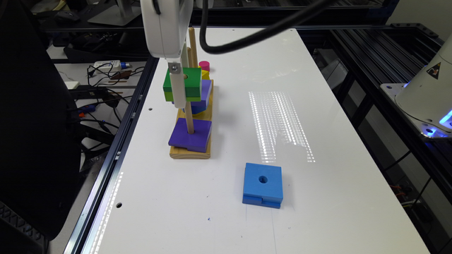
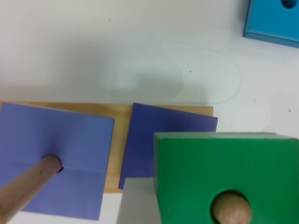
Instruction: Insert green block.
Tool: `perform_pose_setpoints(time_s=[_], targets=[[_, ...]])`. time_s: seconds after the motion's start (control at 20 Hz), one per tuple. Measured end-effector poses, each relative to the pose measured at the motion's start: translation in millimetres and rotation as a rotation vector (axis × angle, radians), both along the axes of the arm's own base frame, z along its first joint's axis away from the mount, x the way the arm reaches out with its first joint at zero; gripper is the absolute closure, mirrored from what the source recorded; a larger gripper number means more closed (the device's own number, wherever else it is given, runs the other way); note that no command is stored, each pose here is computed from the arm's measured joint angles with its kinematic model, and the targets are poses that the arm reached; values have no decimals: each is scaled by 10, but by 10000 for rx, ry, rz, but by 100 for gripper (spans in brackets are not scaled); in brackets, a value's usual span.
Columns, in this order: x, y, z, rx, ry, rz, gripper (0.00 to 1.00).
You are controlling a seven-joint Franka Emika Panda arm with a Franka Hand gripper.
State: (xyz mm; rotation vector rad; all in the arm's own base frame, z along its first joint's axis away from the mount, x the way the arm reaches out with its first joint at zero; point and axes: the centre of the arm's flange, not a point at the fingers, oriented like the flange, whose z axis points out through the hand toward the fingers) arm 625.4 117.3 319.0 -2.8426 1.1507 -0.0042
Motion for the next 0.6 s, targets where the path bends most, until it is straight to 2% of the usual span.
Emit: perform_pose_setpoints(time_s=[0.3,0.6], targets=[[1,-1,-30,-1,17,5,100],[3,-8,-146,19,29,1,100]])
